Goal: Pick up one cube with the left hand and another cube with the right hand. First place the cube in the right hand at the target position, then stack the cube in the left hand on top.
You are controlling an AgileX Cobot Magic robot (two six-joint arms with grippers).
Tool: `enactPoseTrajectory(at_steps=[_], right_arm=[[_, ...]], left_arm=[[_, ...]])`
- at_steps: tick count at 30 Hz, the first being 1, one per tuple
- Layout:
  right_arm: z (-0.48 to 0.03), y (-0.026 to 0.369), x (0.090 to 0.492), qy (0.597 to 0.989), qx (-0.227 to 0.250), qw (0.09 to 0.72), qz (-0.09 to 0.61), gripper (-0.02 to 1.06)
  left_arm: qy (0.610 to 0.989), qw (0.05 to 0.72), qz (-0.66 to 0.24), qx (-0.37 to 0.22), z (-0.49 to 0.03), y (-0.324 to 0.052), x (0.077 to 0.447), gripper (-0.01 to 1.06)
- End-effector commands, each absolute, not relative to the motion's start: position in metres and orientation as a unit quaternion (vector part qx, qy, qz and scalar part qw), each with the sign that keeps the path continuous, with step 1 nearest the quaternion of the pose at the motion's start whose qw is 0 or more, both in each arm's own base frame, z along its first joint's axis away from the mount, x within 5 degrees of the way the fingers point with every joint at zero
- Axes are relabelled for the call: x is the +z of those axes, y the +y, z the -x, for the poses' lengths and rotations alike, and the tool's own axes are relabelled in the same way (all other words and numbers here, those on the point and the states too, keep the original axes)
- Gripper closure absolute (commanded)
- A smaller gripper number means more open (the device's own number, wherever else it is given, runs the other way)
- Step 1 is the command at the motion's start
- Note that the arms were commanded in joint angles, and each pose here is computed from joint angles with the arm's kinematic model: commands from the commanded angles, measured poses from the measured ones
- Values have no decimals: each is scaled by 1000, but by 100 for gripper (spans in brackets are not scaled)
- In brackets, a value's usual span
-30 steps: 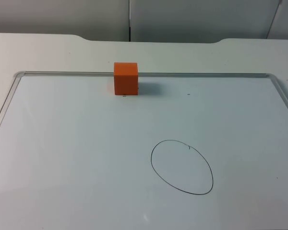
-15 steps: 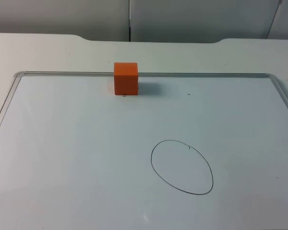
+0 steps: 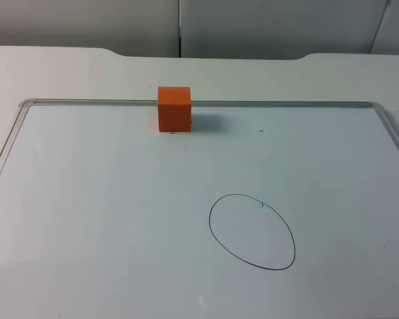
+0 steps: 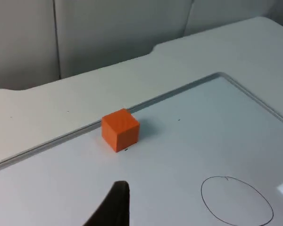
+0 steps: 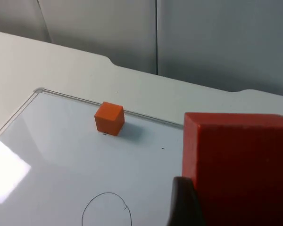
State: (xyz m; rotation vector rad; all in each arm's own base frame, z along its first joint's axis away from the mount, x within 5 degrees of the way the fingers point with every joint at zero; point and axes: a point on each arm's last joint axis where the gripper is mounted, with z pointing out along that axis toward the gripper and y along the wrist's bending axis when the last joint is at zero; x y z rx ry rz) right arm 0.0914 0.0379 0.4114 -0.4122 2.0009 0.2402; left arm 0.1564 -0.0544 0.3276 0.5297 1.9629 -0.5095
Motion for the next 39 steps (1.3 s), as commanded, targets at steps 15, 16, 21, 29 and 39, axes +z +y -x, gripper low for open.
enactPoseTrajectory(at_steps=[15,16,21,29,39], right_arm=[[-106,47,413,825,132,527,154,105],[-107,48,412,827,134,524,153,105],[-116,53,408,836,138,508,156,105],[-122,55,406,839,131,502,164,105],[-122,55,406,836,124,504,177,105]], left_arm=[[899,297,-215,-240,-355,-158,222,1],[911,273,-198,-237,-374,-170,212,1],[929,243,-190,-203,-403,-191,196,1],[961,200,-134,-135,-458,-206,160,1],[970,170,-103,-138,-476,-217,125,1]])
